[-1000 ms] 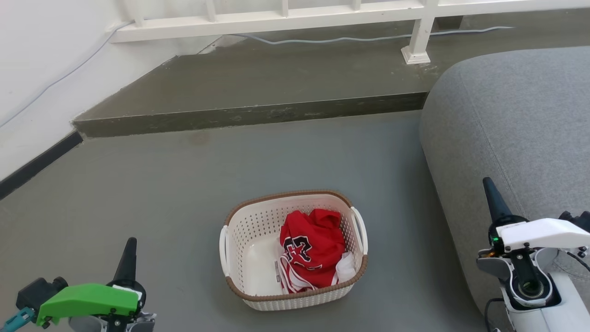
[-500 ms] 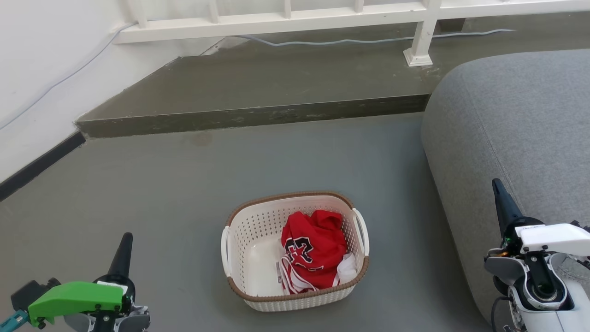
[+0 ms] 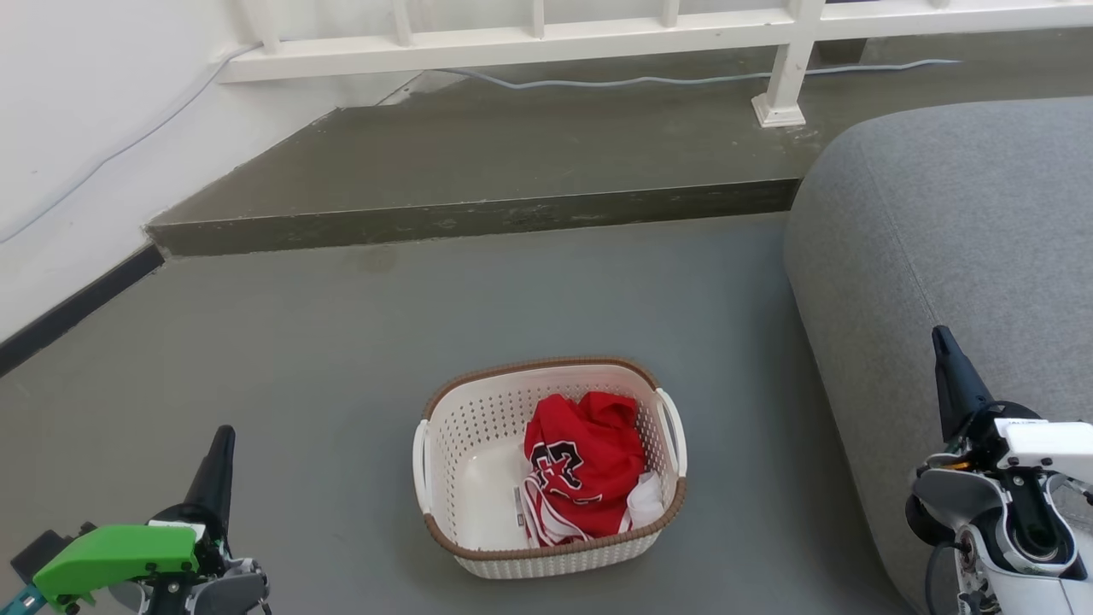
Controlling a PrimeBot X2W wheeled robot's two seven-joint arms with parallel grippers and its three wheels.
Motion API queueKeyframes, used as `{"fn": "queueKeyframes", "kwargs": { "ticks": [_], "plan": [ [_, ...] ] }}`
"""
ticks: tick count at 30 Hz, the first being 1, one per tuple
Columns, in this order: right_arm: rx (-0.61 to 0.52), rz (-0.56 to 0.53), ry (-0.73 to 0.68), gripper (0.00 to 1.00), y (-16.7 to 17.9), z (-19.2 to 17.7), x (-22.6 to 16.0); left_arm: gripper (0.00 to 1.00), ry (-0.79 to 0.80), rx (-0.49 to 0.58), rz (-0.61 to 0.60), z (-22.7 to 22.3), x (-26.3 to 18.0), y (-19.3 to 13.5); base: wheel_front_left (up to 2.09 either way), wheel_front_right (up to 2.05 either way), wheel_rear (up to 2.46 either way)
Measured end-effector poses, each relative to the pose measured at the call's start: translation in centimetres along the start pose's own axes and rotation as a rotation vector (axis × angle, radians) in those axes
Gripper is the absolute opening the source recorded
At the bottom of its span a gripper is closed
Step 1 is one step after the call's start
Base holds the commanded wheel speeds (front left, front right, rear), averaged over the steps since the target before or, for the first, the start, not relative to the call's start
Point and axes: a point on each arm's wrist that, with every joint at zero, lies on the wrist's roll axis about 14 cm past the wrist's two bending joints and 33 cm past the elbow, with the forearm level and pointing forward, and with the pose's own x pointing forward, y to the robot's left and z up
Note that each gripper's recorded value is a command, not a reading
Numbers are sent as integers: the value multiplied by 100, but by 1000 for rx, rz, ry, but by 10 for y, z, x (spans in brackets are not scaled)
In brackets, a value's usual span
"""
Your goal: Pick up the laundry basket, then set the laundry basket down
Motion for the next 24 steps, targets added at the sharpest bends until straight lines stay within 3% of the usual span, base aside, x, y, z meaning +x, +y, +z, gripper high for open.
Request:
{"fn": "queueKeyframes", "kwargs": {
  "ticks": [4,24],
  "plan": [
    [42,8,-5,0,2,2,0,0,-8,-31,-11,3,1,-3,0,0,0],
    [44,9,-7,0,2,2,0,0,-9,-32,-16,3,3,-4,0,0,0]
  ]
}}
